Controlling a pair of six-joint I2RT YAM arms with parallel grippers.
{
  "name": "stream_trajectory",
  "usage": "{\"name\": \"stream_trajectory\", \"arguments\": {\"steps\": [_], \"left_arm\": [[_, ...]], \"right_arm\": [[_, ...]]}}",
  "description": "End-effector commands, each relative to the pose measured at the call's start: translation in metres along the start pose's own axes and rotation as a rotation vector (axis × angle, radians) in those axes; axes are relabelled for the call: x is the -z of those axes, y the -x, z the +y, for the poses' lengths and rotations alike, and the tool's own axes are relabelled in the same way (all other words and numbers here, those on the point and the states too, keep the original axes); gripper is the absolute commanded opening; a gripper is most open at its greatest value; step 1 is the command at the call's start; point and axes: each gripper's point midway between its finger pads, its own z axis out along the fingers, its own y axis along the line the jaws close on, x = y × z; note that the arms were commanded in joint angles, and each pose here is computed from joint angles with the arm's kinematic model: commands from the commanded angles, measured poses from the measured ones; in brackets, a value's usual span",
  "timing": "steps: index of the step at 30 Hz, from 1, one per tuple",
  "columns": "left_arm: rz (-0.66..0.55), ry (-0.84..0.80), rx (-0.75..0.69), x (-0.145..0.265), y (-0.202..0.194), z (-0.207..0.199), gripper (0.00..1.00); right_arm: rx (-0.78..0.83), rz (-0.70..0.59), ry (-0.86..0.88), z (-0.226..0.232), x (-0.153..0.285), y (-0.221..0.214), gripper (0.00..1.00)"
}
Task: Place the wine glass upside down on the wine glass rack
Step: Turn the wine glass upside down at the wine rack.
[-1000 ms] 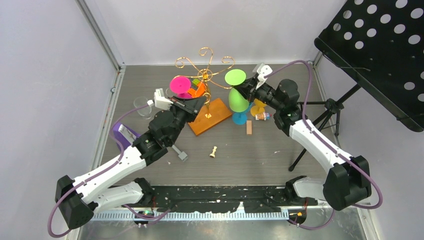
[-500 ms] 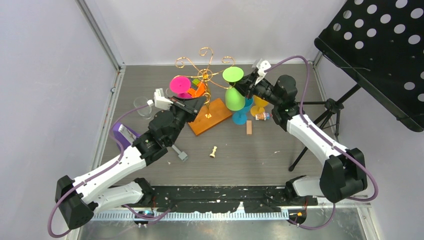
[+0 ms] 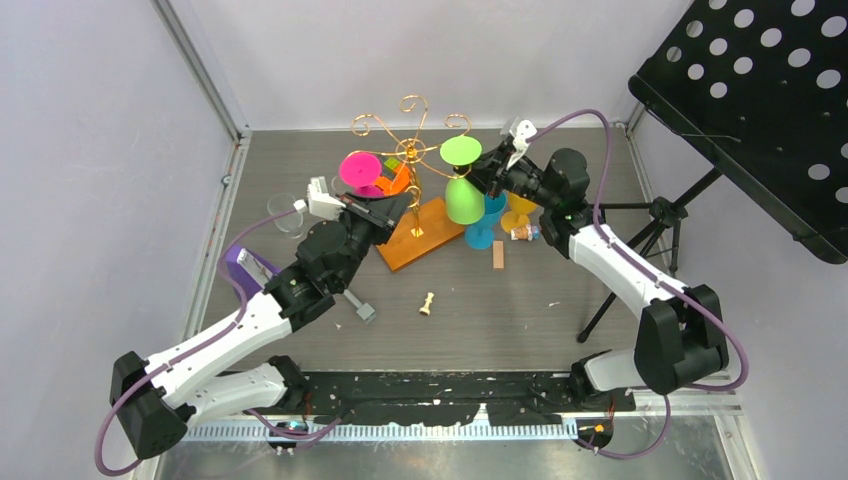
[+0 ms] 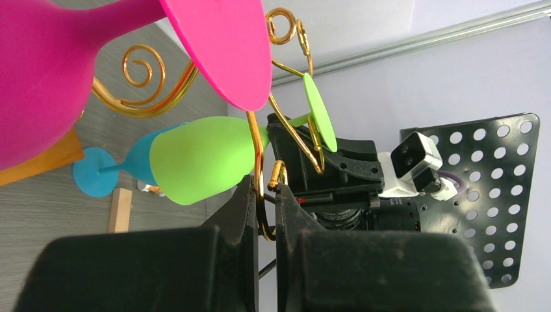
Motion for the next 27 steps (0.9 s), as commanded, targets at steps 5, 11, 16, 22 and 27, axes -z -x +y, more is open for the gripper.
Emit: {"name": "stream_trajectory", "arguments": {"steps": [5, 11, 16, 22, 27], "left_arm": [[-0.017, -0.050, -0.021, 0.003, 0.008, -0.017, 0.00], [-0.017, -0.049, -0.021, 0.003, 0.008, -0.017, 0.00], [-0.018, -0.047, -0.021, 0.003, 0.008, -0.016, 0.00], [-0.016, -0.046, -0.021, 0.002, 0.008, -0.015, 0.00], [-0.015, -0.045, -0.020, 0.002, 0.008, -0.015, 0.00]], "right_arm": [[0.068, -0.124, 0.199, 0.040, -0.012, 0.045, 0.06], [0.068, -0.132, 0.266, 0.054, -0.013, 0.045, 0.06], [0.070, -0.129, 0.341, 0.064, -0.015, 0.046, 0.06], [0.055, -0.157, 0.434, 0.078, -0.012, 0.047, 0.06], [0.032, -0.210, 0.540, 0.095, -0.006, 0.053, 0.06]]}}
